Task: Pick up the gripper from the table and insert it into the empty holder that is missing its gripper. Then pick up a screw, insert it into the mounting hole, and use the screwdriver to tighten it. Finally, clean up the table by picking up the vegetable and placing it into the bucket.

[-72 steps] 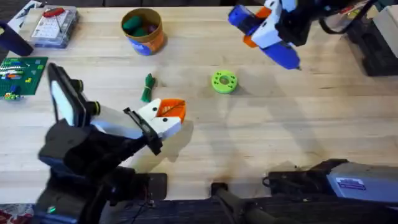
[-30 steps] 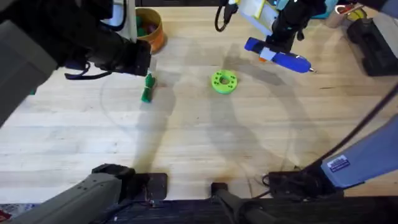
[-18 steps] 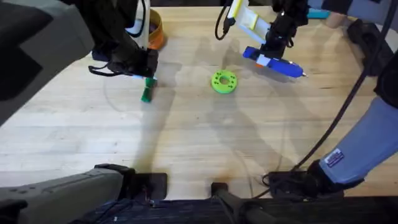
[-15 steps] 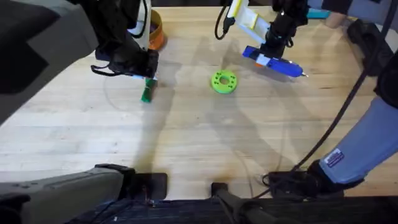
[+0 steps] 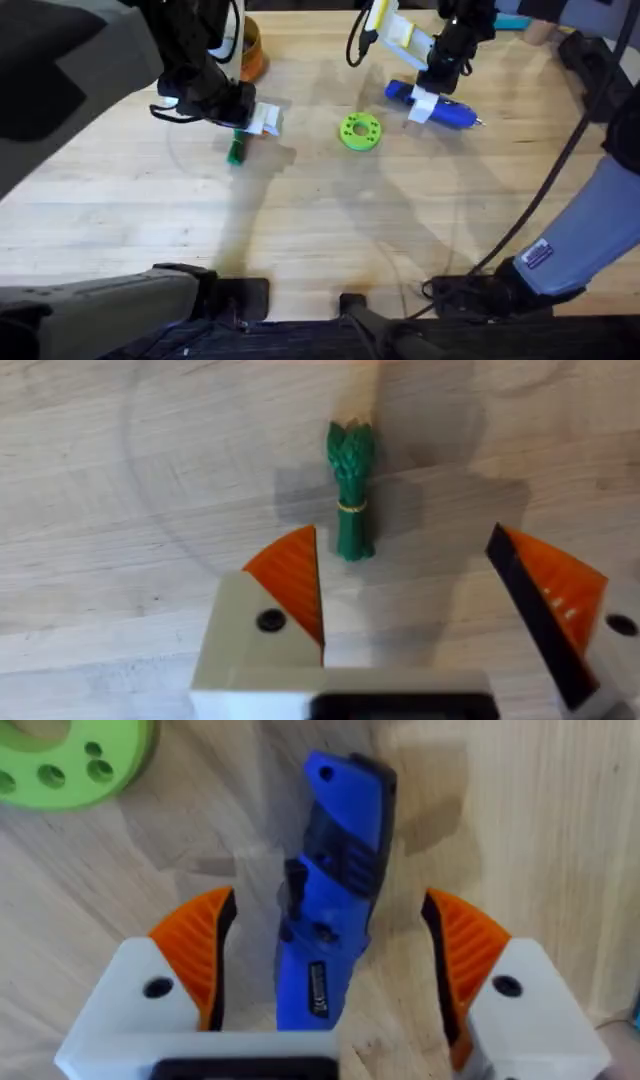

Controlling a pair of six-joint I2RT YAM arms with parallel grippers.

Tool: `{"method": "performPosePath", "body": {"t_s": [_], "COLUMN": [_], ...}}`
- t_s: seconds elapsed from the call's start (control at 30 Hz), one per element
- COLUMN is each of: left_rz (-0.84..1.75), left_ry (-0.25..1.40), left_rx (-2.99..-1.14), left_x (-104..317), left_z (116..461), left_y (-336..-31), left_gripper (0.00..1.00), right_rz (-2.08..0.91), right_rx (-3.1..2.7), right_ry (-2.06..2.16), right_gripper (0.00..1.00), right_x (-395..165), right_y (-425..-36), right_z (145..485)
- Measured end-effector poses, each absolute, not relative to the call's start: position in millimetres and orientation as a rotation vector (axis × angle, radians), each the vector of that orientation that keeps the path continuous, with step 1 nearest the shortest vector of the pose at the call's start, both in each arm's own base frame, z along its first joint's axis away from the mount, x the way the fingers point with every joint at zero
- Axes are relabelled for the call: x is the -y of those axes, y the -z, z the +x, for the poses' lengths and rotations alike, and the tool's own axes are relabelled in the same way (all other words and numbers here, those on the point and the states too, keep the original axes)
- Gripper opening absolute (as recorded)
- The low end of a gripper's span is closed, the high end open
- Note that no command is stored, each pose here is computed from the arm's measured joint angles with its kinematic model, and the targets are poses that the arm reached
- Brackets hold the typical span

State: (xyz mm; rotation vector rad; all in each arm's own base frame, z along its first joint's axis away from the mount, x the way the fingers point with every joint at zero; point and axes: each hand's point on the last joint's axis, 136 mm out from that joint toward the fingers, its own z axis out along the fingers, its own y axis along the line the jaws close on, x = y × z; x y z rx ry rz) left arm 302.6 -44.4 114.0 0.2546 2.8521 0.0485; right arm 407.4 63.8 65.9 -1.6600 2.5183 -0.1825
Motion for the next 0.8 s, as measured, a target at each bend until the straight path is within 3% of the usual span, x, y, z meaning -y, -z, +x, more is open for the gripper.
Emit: {"method": "performPosePath", "body": {"t_s": [0.5, 0.8], "left_rz": [0.117, 0.128], "left_ry": [-0.063, -0.044], "left_rx": [-2.868, -2.972], "left_x": [15.5, 19.6], "left_z": [306.5, 316.8], "left_y": [-111.5, -67.0], "left_gripper": [0.986, 0.986], "right_rz": [-1.373, -1.063], "right_rx": [-2.606, -2.585], "right_ry": [0.186, 0.193], "right_gripper": [0.996, 0.996], "right_x": [-65.8, -64.3], "right_y": [-90.2, -155.1], "right_z": [409.1, 400.9]}}
